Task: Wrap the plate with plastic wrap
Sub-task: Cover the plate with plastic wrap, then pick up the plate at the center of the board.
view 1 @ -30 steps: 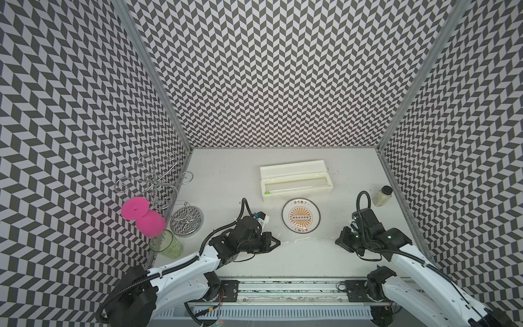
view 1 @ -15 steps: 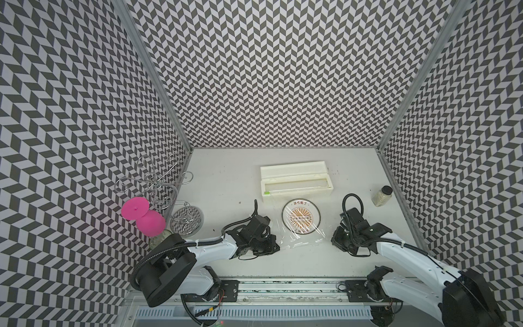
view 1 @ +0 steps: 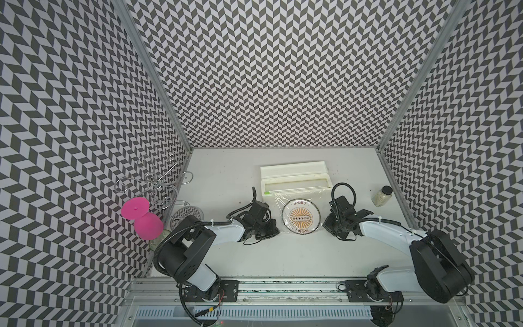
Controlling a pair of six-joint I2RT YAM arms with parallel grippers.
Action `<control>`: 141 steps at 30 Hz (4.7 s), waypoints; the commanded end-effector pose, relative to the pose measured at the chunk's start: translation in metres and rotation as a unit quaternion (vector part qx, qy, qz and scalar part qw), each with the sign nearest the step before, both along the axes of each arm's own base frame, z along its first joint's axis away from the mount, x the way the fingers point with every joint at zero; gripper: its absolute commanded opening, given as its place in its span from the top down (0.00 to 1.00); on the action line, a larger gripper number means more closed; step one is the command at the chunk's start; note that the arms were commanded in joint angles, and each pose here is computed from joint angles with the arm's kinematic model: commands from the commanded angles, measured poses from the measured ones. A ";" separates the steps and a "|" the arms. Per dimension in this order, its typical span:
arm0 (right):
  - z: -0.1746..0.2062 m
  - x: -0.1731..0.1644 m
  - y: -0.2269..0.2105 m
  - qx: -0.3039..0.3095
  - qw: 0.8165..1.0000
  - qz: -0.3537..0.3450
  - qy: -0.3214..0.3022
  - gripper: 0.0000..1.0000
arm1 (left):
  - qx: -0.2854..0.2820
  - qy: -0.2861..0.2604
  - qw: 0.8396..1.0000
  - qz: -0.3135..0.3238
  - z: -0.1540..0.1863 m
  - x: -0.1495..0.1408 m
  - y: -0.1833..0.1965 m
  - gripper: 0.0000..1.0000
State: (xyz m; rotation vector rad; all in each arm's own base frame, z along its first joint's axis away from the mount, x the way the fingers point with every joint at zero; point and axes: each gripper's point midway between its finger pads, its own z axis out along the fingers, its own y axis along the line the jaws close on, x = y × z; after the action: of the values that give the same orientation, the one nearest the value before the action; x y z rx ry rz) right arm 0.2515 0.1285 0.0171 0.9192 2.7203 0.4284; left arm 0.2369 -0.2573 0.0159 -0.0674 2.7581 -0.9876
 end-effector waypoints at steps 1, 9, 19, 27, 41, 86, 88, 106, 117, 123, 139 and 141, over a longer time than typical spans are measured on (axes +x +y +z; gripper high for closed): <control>-0.018 0.004 -0.013 -0.031 0.999 -0.027 0.010 1.00 | 0.109 0.044 0.992 0.039 -0.051 -0.005 0.044 1.00; -0.025 0.008 -0.001 0.006 1.000 -0.022 -0.004 1.00 | 0.098 0.031 0.993 0.056 -0.051 0.023 0.028 1.00; -0.030 0.001 0.001 0.015 1.000 -0.013 -0.002 1.00 | 0.108 0.041 0.990 0.076 -0.052 0.018 0.050 0.75; -0.030 -0.003 -0.002 0.015 1.000 -0.013 -0.005 1.00 | 0.099 0.037 0.987 0.118 -0.039 0.021 0.080 0.72; -0.031 -0.005 -0.001 0.019 1.000 -0.003 -0.011 1.00 | -0.046 -0.041 0.997 0.035 0.064 0.009 -0.011 0.47; -0.036 -0.007 0.000 0.026 1.000 -0.001 -0.015 1.00 | 0.035 -0.013 0.995 0.096 0.009 0.017 0.056 0.66; -0.037 -0.008 0.000 0.027 1.000 -0.001 -0.014 1.00 | 0.042 -0.025 0.993 0.111 0.023 0.019 0.065 0.57; -0.040 -0.010 -0.001 0.025 1.000 0.004 -0.011 1.00 | -0.132 -0.032 0.991 0.016 0.060 0.026 -0.046 0.42; -0.057 -0.018 0.002 0.033 0.999 0.014 0.005 1.00 | -0.107 0.001 0.994 0.027 0.005 0.026 -0.048 0.45; -0.061 -0.025 0.005 0.048 0.999 0.016 0.007 1.00 | -0.197 -0.055 0.978 0.048 0.039 0.038 -0.058 0.48; -0.049 -0.025 0.006 0.074 0.997 0.010 -0.017 1.00 | -0.246 -0.030 0.967 0.054 0.047 0.026 -0.069 0.91; -0.047 -0.024 0.004 0.075 0.997 0.007 -0.021 1.00 | -0.246 -0.023 0.967 0.054 0.048 0.024 -0.069 0.94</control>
State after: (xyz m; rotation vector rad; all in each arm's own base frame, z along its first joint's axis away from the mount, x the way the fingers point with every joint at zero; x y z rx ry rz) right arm 0.2792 0.1596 0.0156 0.7854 2.4759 0.8574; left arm 0.2638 -0.3196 0.0446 -0.3070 2.4222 -1.5148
